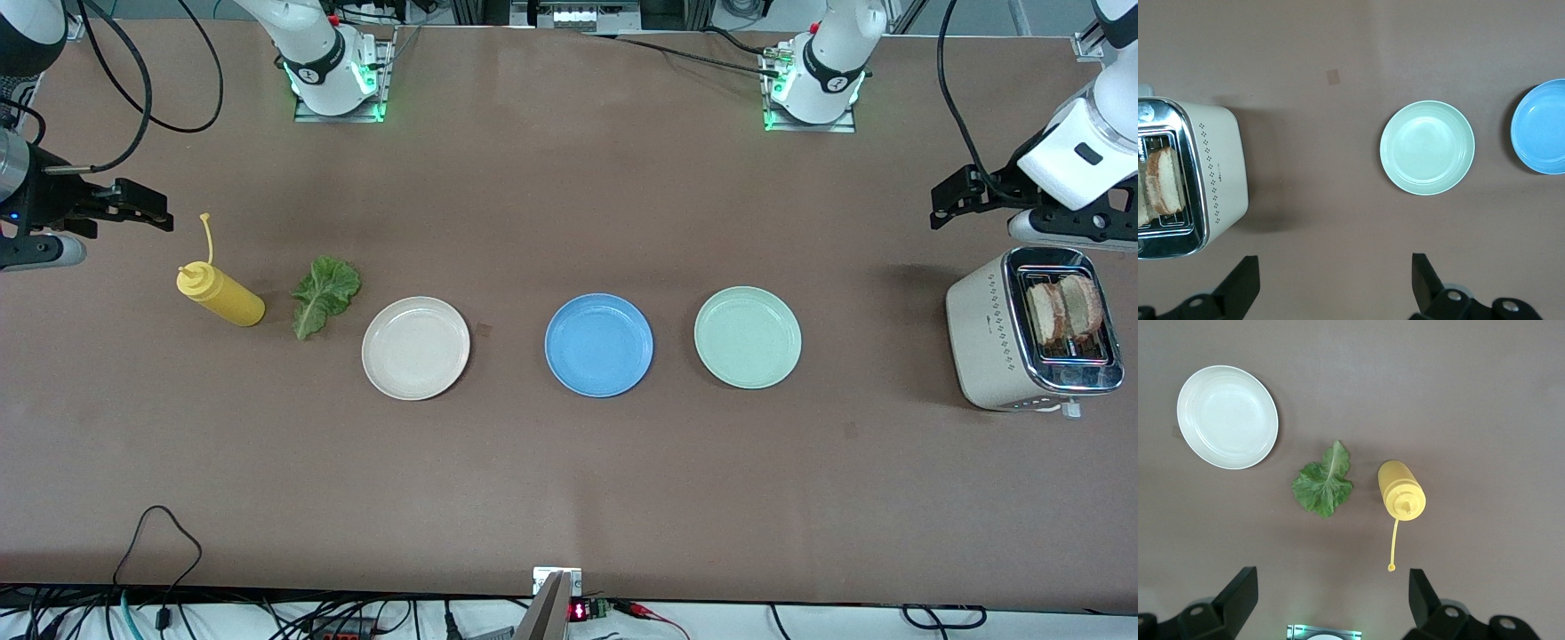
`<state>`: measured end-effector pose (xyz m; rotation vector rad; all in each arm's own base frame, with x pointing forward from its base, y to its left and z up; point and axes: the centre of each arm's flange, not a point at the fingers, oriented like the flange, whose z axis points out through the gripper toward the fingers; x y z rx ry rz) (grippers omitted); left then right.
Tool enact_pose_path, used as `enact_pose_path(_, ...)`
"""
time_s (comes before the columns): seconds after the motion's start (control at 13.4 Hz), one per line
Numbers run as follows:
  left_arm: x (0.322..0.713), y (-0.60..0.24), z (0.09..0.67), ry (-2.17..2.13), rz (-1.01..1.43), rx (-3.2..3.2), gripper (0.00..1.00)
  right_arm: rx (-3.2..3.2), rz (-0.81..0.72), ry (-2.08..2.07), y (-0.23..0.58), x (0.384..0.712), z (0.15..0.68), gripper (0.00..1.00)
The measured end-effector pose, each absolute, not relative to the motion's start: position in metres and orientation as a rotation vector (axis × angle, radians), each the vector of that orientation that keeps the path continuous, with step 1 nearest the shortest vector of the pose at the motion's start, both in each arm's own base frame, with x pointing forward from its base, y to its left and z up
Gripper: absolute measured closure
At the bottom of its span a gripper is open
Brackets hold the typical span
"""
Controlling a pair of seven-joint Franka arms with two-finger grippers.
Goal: Make sandwich in blue plate with both arms
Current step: 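Move the left gripper to the toaster while the right gripper approaches the lettuce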
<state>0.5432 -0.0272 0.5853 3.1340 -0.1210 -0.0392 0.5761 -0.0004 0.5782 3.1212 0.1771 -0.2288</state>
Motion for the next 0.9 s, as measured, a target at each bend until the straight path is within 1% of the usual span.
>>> enact_pose_path(0.6, 0.547, -0.025, 0.584, -0.116, -0.05, 3.135, 0.0, 3.121, -0.228, 0.177, 0.0, 0.576, 0.578, 0.0)
enact_pose_path(0.67, 0.547, -0.024, 0.582, -0.113, -0.075, 3.134, 0.0, 3.121, -0.228, 0.177, 0.0, 0.576, 0.578, 0.0)
enact_pose_path(0.9, 0.54, -0.017, 0.565, -0.094, -0.256, 3.125, 0.0, 3.121, -0.234, 0.177, 0.0, 0.577, 0.576, 0.0)
